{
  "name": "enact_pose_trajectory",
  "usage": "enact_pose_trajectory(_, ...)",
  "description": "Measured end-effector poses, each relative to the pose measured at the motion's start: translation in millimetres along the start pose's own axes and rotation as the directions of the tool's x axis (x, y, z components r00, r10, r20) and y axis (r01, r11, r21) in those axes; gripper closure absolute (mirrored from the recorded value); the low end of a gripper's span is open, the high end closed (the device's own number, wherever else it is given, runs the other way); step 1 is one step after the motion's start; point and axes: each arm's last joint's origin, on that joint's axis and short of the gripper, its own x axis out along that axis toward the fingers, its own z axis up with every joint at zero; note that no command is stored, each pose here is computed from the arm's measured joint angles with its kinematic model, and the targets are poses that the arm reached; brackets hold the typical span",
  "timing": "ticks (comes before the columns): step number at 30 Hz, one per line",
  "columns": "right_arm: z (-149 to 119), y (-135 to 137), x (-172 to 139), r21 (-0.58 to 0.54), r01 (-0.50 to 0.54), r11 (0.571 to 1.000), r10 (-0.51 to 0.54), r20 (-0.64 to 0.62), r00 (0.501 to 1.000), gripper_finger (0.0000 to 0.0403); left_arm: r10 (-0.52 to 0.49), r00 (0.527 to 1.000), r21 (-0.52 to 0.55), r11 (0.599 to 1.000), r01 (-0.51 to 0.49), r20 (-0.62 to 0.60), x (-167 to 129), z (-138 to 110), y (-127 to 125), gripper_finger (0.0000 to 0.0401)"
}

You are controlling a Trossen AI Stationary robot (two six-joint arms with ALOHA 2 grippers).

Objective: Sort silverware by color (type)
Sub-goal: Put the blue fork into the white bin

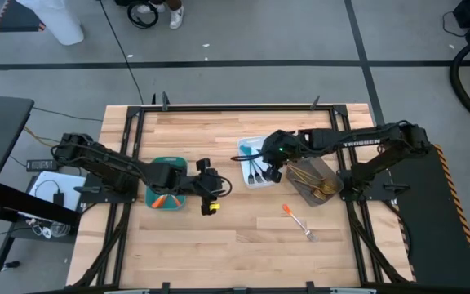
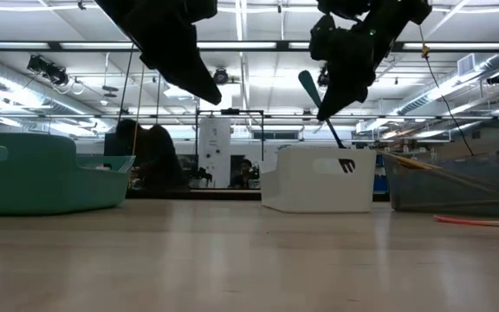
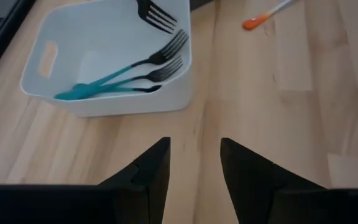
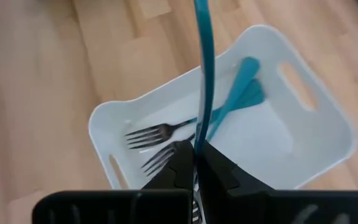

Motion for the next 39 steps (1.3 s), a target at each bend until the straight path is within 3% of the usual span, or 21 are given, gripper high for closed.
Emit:
enact_pose_trajectory(5,2.2,-1.5,12.4,0.050,-0.073,0.996,0.077,-0.079,0.994,0.0392,-0.020,1.000,0.012,1.000,0.020,0.005,-3.1,-1.1,-7.7,0.0253)
enact_pose_trajectory(12,12.9,-4.7,46.9,0.050,-0.081,0.995,0.091,-0.250,0.964,0.0390,-0.024,1.000,-0.002,1.000,0.024,0.002,-3.7,-1.8,-9.3,0.0253)
enact_pose_trajectory(29,26.9,-25.4,63.4,0.140,-0.042,0.989,0.081,-0.283,0.956,0.0381,-0.031,0.996,0.036,0.999,0.033,-0.081,-8.6,-12.8,-17.7,0.0253)
enact_pose_trajectory(39,22.5,-37.0,62.3,0.177,-0.017,0.984,0.076,-0.333,0.940,0.0346,-0.033,0.994,0.053,0.998,0.038,-0.101,-10.1,-15.5,-20.3,0.0253)
